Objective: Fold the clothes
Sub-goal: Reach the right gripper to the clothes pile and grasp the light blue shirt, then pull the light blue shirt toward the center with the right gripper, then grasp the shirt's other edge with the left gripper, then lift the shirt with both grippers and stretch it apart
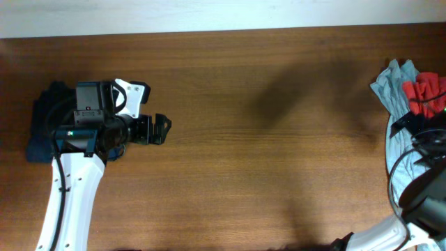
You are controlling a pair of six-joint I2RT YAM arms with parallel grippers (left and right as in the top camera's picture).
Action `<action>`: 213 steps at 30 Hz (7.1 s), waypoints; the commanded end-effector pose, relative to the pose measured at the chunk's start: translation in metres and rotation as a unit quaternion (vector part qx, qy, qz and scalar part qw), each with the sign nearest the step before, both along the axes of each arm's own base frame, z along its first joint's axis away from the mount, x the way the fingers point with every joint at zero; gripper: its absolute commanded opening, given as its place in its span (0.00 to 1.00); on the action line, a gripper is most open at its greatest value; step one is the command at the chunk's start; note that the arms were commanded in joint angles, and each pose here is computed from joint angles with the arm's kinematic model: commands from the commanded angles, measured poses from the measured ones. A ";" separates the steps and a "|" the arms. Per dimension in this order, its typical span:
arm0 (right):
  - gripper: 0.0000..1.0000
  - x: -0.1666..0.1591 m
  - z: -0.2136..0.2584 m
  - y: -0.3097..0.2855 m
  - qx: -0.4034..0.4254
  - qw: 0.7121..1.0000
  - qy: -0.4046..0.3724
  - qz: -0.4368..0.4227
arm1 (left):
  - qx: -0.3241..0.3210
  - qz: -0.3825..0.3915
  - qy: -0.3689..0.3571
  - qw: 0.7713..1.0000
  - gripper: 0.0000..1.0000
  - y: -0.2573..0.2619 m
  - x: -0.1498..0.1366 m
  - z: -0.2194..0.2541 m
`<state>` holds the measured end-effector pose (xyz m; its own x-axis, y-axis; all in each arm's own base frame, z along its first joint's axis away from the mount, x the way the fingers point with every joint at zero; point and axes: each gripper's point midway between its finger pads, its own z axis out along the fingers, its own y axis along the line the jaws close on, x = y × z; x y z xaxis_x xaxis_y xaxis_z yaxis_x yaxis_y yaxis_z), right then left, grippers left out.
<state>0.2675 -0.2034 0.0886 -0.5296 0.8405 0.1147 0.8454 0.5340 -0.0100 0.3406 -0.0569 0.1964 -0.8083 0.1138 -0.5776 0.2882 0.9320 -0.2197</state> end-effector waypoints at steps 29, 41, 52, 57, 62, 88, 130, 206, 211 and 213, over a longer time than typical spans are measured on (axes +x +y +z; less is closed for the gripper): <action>0.04 -0.009 -0.068 0.019 -0.082 0.996 0.020 -0.003 | -0.007 0.002 -0.042 0.999 0.99 0.000 0.015 0.018; 0.04 0.101 -0.029 0.156 -0.002 0.968 -0.185 0.172 | -0.007 0.002 -0.053 0.999 0.99 0.000 0.019 0.021; 0.64 0.193 0.033 0.332 0.010 0.852 -0.410 0.325 | -0.008 0.002 -0.040 0.999 0.99 0.000 0.015 0.017; 0.66 0.159 0.015 0.286 -0.006 0.868 -0.307 0.390 | -0.008 0.002 -0.018 1.000 0.99 -0.001 0.006 0.011; 0.65 0.099 -0.009 0.268 0.013 0.878 -0.181 0.443 | -0.008 0.002 -0.018 1.000 0.99 -0.001 0.006 0.011; 0.04 0.048 -0.027 0.414 0.179 0.779 -0.236 0.553 | -0.007 -0.023 0.031 0.999 0.99 -0.018 0.003 -0.015; 0.66 0.084 -0.013 0.378 0.131 0.797 -0.257 0.531 | 0.104 -0.201 0.182 0.957 0.59 -0.089 -0.034 -0.162; 0.67 0.191 -0.009 0.279 0.024 0.898 -0.356 0.258 | 0.238 -0.036 -0.005 0.971 0.00 -0.040 0.007 0.046; 0.71 0.206 -0.037 0.285 0.062 0.909 -0.358 0.204 | 0.234 -0.033 -0.019 0.972 0.01 -0.038 0.001 0.058; 0.71 0.213 -0.041 0.285 0.066 0.909 -0.365 0.192 | 0.234 -0.033 -0.019 0.972 0.01 -0.037 0.000 0.059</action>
<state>0.4715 0.0820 0.0533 -0.7877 0.5116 -0.3433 0.2942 0.8019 0.5199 0.3414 -0.1004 0.2382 -0.7806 0.4470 -0.4369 0.3847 0.8945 0.2277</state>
